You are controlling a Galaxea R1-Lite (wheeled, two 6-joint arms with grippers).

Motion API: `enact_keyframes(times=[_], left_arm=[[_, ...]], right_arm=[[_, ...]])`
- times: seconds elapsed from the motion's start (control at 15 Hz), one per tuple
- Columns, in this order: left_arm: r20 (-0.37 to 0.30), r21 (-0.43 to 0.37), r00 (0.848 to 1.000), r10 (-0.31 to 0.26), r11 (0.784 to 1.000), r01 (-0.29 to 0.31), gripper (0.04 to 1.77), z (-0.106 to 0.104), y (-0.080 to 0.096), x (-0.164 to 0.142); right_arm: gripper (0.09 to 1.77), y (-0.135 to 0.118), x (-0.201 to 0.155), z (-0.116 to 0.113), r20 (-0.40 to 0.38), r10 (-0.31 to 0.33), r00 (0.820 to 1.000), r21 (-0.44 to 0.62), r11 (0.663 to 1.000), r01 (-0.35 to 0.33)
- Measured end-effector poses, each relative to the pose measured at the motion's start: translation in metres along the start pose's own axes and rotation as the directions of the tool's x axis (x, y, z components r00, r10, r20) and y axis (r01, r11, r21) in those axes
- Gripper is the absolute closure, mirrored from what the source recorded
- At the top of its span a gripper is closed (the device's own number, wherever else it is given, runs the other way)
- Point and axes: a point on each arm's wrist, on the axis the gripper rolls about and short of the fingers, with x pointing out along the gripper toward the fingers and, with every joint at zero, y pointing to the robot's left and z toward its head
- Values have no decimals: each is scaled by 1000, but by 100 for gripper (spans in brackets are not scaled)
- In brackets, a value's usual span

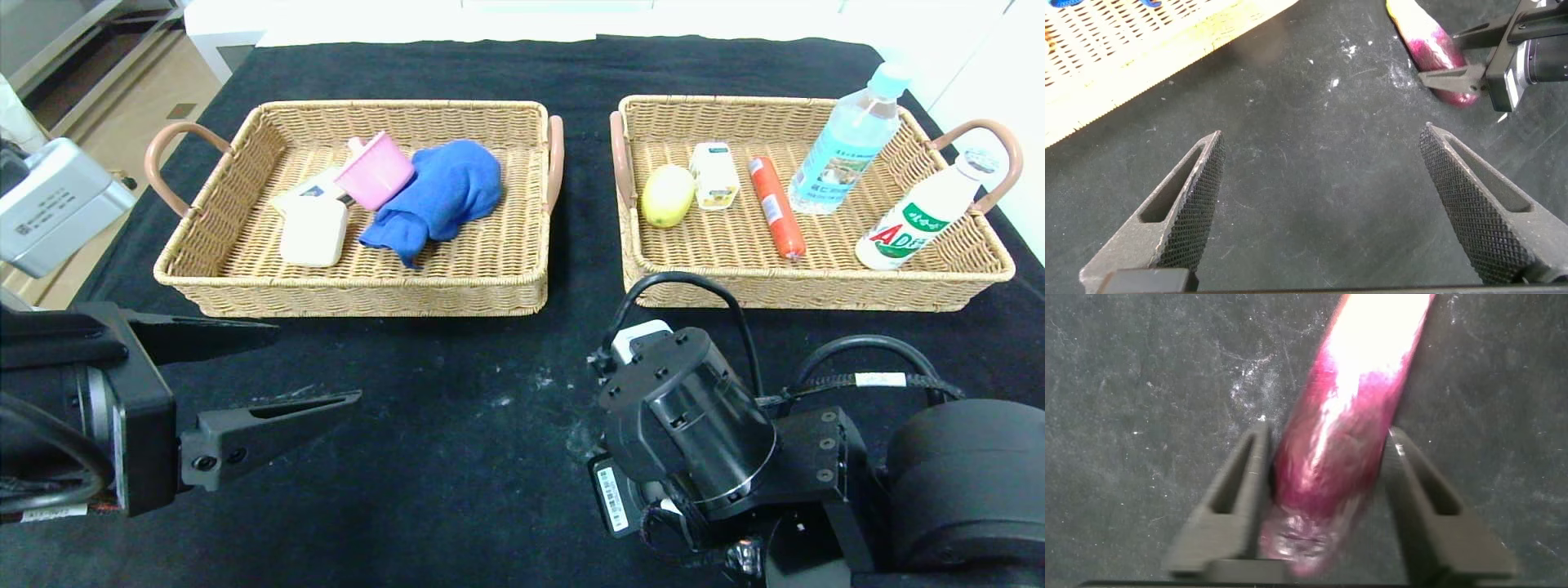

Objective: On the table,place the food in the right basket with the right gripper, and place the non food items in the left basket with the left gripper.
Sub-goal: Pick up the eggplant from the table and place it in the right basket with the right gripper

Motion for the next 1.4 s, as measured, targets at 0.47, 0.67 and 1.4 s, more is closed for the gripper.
enact_keyframes(times=[0.47, 0.67, 1.4], left_arm=[[-2, -1, 1000, 0, 1000, 0, 9, 0, 0, 1], [-3, -1, 1000, -2, 1000, 2, 9, 0, 0, 1], [-8, -3, 1000, -2, 1000, 2, 9, -1, 0, 2]], right_arm=[[105, 0, 0, 0, 0, 1, 1000, 0, 1000, -1], [105, 0, -1, 1, 1, 6, 1000, 2, 1000, -6], [105, -19, -47, 21, 64, 221, 973, 44, 974, -224]])
